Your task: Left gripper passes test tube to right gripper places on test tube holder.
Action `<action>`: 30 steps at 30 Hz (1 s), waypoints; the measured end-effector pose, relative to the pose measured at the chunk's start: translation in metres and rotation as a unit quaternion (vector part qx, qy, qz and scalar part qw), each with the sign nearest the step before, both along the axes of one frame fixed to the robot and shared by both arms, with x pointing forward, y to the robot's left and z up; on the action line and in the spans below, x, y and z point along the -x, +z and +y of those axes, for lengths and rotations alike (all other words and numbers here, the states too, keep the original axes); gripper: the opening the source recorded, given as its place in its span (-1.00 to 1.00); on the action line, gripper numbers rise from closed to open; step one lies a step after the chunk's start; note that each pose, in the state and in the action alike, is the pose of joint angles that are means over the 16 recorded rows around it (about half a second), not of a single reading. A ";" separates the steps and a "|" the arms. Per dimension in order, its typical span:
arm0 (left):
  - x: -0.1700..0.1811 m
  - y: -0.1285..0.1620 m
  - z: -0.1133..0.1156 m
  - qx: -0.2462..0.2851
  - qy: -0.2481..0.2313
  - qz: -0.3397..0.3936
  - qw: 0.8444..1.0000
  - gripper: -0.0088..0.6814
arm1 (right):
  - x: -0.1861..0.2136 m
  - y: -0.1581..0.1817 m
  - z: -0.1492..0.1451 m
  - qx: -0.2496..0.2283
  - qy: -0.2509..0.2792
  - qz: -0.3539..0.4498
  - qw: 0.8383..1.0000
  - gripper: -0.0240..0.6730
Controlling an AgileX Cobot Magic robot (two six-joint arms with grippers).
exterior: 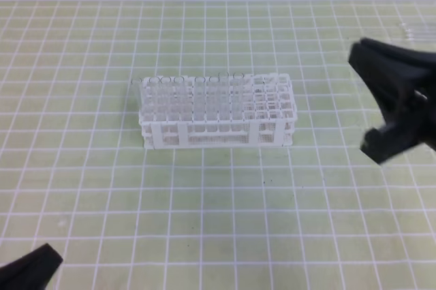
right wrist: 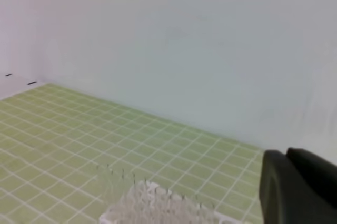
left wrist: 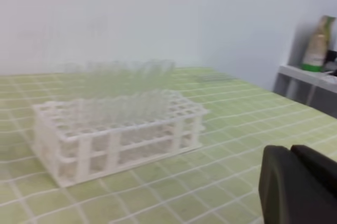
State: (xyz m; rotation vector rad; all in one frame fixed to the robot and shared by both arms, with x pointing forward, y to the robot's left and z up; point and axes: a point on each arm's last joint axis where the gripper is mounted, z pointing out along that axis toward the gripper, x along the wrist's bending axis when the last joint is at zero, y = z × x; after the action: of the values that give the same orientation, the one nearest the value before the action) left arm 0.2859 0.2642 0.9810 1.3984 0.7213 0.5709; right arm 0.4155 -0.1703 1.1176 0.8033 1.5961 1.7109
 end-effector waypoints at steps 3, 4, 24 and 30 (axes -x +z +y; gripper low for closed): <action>-0.001 -0.001 0.001 -0.001 0.008 0.002 1.000 -0.98 | 0.011 0.000 -0.008 0.002 -0.001 0.001 1.000 -0.95; -0.001 -0.001 0.001 -0.002 0.010 0.002 1.000 -0.98 | 0.014 0.000 -0.010 0.002 -0.001 0.001 1.000 -0.96; -0.003 -0.001 0.003 -0.003 0.025 0.004 1.000 -0.98 | 0.089 -0.064 -0.098 -0.011 -0.153 0.000 0.988 -0.97; -0.003 -0.001 0.003 -0.003 0.025 0.004 1.000 -0.98 | 0.111 -0.102 -0.118 -0.035 -0.236 -0.010 0.971 -0.97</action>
State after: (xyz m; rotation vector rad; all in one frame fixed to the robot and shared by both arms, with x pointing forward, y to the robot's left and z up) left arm 0.2890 0.2677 0.9801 1.3916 0.7641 0.6070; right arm 0.3040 -0.2881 1.0156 1.0957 1.2105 1.4257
